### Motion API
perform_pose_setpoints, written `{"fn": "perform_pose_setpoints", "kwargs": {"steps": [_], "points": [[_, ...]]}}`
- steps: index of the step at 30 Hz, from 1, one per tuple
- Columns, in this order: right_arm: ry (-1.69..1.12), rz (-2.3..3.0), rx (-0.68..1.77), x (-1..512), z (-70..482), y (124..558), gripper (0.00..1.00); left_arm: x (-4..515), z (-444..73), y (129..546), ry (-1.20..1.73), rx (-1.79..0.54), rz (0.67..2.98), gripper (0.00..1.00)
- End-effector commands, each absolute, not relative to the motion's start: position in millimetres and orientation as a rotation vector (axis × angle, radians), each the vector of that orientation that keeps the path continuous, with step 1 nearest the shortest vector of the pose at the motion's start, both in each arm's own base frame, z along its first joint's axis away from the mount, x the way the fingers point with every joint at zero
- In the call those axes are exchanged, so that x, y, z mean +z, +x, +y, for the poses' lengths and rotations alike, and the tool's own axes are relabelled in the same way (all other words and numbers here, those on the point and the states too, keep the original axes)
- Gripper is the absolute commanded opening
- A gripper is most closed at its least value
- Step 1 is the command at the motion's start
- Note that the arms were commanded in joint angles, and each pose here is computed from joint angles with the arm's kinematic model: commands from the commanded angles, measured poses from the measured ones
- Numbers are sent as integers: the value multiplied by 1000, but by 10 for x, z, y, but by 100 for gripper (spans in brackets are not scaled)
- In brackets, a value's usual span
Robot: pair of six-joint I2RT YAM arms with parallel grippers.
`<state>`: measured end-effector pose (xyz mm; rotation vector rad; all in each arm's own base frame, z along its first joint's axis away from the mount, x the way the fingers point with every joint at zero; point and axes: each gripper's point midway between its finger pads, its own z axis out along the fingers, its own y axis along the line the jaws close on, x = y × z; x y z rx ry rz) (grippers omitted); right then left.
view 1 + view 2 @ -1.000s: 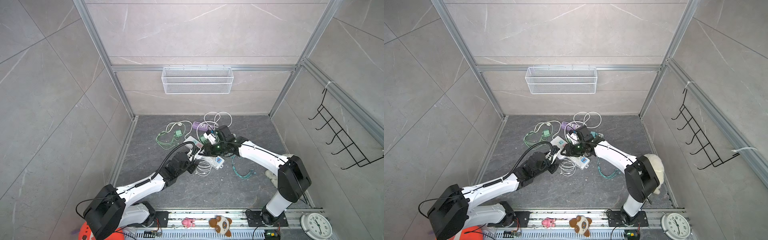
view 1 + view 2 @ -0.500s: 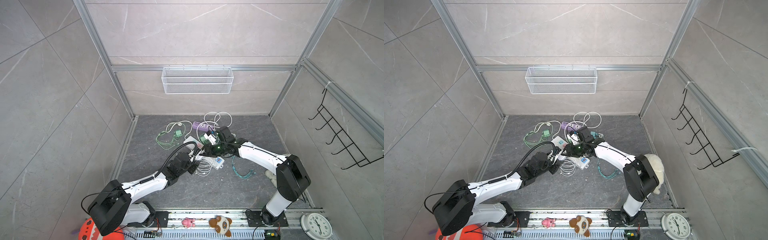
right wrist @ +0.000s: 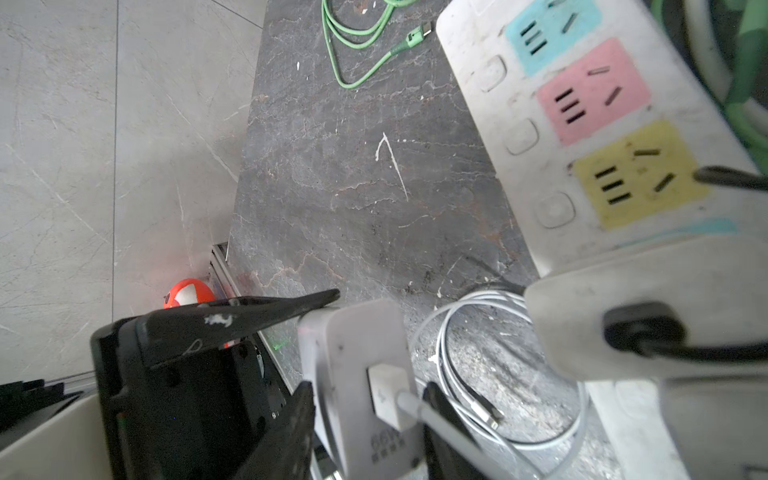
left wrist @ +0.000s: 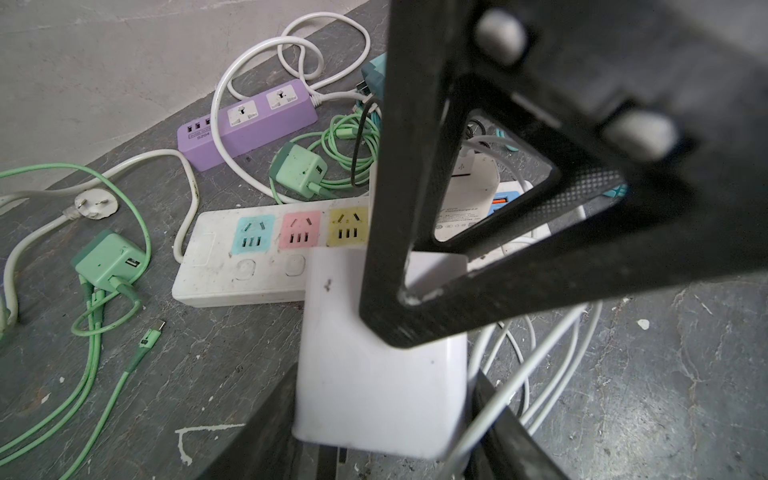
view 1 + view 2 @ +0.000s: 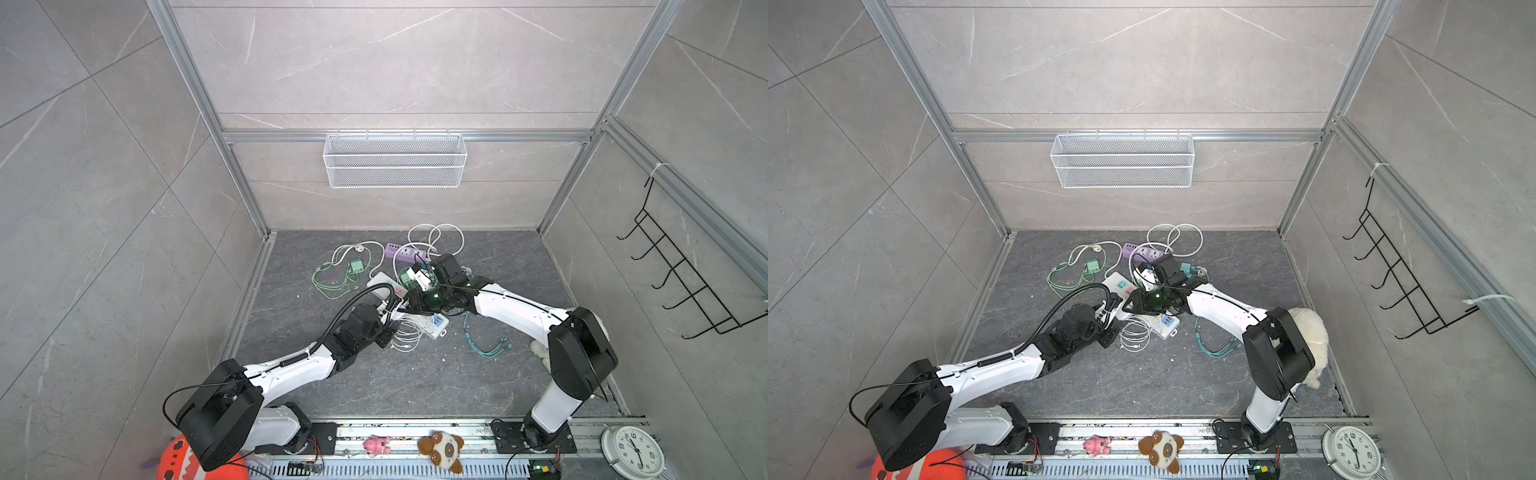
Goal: Insert the plug
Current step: 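Grasp the 66W charger with right gripper while left gripper releases it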
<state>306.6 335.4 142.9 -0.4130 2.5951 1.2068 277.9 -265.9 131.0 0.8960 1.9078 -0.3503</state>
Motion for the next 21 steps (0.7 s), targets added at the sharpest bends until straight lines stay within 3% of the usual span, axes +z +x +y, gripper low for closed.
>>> {"fn": "perform_pose_setpoints", "kwargs": {"steps": [1, 6, 11, 18, 21], "points": [[-601, 2570, 1385, 1582, 3703, 2687, 39, 1831, -2900, 2872, 852, -440, 1707, 37], [-612, 2554, 1375, 1634, 3685, 2678, 18, 1819, -2876, 2911, 837, -412, 1718, 37], [-581, 2556, 1283, 1660, 3608, 2739, 9, 1785, -2826, 2976, 807, -372, 1752, 45], [-504, 2572, 1000, 1708, 3340, 2926, 6, 1747, -2701, 2992, 781, -309, 1801, 81], [-482, 2563, 939, 1766, 3259, 2970, 5, 1723, -2599, 2995, 767, -257, 1809, 89]]}}
